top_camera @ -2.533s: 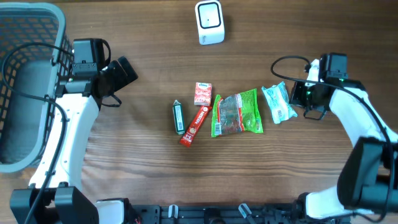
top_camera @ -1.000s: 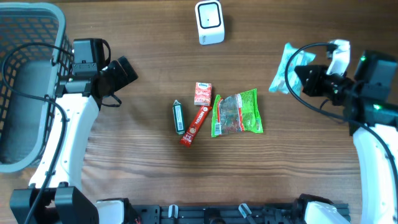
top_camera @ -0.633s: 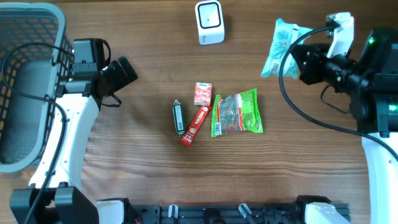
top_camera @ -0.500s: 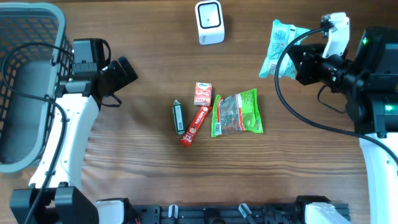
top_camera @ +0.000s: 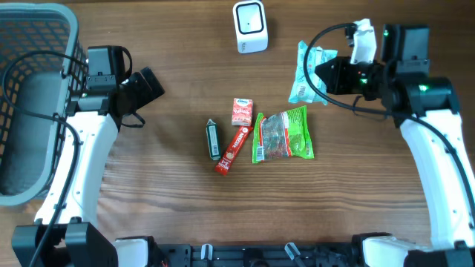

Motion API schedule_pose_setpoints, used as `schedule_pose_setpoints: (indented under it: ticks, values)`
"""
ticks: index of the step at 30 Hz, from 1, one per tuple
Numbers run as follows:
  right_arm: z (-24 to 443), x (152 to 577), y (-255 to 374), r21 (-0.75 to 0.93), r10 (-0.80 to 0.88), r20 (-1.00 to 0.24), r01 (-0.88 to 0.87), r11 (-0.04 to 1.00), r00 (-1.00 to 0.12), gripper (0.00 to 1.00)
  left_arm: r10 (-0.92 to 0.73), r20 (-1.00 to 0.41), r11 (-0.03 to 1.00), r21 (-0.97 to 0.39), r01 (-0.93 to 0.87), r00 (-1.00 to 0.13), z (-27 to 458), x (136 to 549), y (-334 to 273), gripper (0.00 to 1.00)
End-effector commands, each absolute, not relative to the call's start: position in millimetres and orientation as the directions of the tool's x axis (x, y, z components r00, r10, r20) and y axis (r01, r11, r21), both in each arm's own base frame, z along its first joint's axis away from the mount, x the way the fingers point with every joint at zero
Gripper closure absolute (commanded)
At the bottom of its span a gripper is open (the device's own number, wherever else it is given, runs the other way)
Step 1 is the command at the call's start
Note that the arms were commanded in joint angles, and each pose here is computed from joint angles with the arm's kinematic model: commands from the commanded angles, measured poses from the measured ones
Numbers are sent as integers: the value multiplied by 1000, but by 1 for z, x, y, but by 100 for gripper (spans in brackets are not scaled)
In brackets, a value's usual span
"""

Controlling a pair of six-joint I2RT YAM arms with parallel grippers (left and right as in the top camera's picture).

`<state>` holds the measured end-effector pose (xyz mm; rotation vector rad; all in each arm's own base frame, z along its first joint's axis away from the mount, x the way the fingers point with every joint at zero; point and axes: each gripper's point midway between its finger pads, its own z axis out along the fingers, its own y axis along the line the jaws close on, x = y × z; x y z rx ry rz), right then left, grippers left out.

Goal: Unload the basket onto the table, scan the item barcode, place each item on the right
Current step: 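Lift the wipes pack and present it to the white scanner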

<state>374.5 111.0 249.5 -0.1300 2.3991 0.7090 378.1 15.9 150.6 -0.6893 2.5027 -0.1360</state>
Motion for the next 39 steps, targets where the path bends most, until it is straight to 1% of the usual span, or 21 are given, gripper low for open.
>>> schedule_pose_setpoints:
  ticks: [1, 3, 5, 7, 9, 10, 12, 14, 16, 18, 20, 21, 22, 25, 27, 30, 33, 39]
  values:
    - [245, 391, 112, 375, 45, -623, -247, 893, -781, 96, -505, -489, 862, -236, -450, -711, 158, 381, 19, 0]
    - [260, 399, 115, 349, 36, -653, -257, 901, -757, 96, -505, -489, 862, -236, -450, -711, 158, 381, 19, 0]
    - [289, 413, 121, 317, 24, -689, -271, 909, -725, 96, -505, -489, 862, -236, -450, -711, 158, 381, 19, 0]
    - [316, 434, 134, 254, -28, -712, -294, 922, -702, 96, -505, -489, 862, -236, -450, -711, 158, 381, 19, 0]
    - [326, 453, 151, 196, -74, -733, -313, 929, -677, 96, -505, -489, 862, -236, -450, -711, 158, 381, 19, 0]
    - [328, 469, 165, 126, -119, -764, -327, 937, -634, 96, -505, -489, 862, -236, -450, -711, 158, 381, 19, 0]
    - [322, 485, 178, 14, -186, -792, -321, 947, -582, 96, -505, -489, 862, -236, -450, -711, 158, 381, 19, 0]
    - [315, 510, 203, -182, -318, -817, -308, 934, -482, 96, -505, -489, 862, -236, -450, -711, 158, 381, 19, 0]
    - [308, 529, 225, -347, -439, -810, -285, 894, -390, 96, -505, -489, 862, -236, -450, -711, 158, 381, 19, 0]
    - [294, 551, 246, -568, -609, -731, -221, 793, -308, 96, -505, -489, 862, -236, -450, -711, 158, 381, 19, 0]
    - [274, 570, 255, -719, -726, -627, -146, 679, -283, 96, -505, -489, 862, -236, -450, -711, 158, 381, 19, 0]
    - [259, 585, 254, -778, -758, -582, -72, 625, -293, 96, -505, -489, 862, -236, -450, -711, 158, 381, 19, 0]
    - [245, 596, 250, -803, -762, -568, 6, 596, -312, 96, -505, -489, 862, -236, -450, -711, 158, 381, 19, 0]
    - [219, 610, 246, -820, -754, -566, 128, 558, -333, 96, -505, -489, 862, -236, -450, -711, 158, 381, 19, 0]
    - [207, 617, 249, -826, -767, -562, 172, 537, -310, 96, -505, -489, 862, -236, -450, -711, 158, 381, 19, 0]
    - [196, 621, 251, -813, -766, -581, 231, 534, -273, 96, -505, -489, 862, -236, -450, -711, 158, 381, 19, 0]
    - [173, 624, 254, -803, -755, -596, 218, 555, -273, 96, -505, -489, 862, -236, -450, -711, 158, 381, 19, 0]
    - [137, 621, 259, -740, -678, -666, 164, 652, -312, 96, -505, -489, 862, -236, -450, -711, 158, 381, 19, 0]
